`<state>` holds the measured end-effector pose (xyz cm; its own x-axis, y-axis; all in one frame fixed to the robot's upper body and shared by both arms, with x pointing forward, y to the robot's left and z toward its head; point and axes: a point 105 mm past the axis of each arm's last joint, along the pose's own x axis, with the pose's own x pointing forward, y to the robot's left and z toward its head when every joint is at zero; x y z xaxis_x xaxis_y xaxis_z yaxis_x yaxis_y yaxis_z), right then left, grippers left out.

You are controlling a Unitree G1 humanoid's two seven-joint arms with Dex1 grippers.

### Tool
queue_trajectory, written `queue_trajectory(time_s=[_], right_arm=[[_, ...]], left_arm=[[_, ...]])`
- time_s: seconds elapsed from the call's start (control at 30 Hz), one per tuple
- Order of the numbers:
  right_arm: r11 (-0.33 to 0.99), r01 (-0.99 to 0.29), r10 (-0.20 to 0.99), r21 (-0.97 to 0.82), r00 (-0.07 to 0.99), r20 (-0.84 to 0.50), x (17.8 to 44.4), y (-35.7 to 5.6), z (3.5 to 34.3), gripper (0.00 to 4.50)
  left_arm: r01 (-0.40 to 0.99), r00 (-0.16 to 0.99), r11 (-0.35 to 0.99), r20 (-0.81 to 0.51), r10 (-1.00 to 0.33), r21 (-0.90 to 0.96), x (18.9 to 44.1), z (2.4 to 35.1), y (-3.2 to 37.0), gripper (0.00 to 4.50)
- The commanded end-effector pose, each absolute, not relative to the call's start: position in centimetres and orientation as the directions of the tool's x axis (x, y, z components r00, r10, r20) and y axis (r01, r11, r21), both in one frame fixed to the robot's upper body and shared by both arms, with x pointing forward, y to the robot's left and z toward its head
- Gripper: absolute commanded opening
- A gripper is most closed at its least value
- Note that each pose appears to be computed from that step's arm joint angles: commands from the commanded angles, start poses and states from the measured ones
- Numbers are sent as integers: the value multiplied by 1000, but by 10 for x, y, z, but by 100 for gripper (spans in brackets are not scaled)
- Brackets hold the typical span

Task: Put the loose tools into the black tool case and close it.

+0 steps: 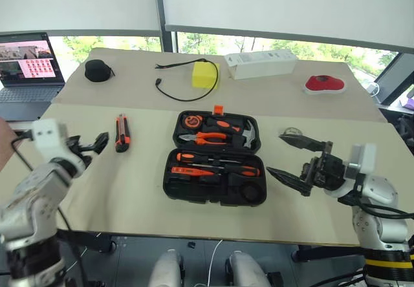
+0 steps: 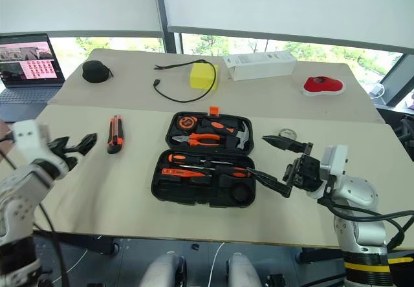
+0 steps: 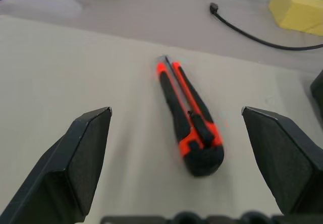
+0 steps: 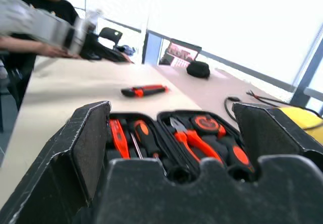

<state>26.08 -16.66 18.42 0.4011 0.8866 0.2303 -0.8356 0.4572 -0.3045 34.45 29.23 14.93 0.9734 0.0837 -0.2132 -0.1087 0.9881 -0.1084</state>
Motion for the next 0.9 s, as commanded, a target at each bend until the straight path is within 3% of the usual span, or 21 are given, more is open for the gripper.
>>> queue_trajectory(time_s=[0.03, 0.2, 0.37, 0.47, 0.67, 0.73, 0.83, 0.9], right_arm=[[450, -833, 886, -322, 369, 282, 261, -158, 200, 450], [454, -829, 884, -326, 374, 280, 264, -159, 199, 450], [455, -828, 884, -328, 377, 276, 264, -162, 197, 450], [458, -827, 883, -326, 380, 275, 263, -163, 196, 450], [461, -827, 882, -322, 388, 267, 263, -167, 193, 450], [461, -826, 883, -323, 391, 262, 262, -169, 192, 450], [462, -824, 884, -327, 398, 247, 261, -172, 190, 450], [462, -823, 885, -332, 403, 233, 260, -176, 189, 450]], left_arm=[[-161, 964, 984, -226, 140, -75, 375, 146, 284, 444], [-147, 960, 988, -247, 134, -38, 405, 140, 276, 444], [-133, 940, 991, -320, 115, -34, 420, 126, 274, 444], [-129, 928, 992, -350, 126, 16, 420, 119, 276, 377], [-105, 928, 994, -357, 104, 18, 414, 112, 269, 166], [-82, 947, 997, -310, 78, 0, 414, 119, 267, 165], [58, 989, 998, -139, -57, 3, 411, 148, 259, 165], [260, 965, 965, 12, -261, 22, 399, 175, 242, 165]])
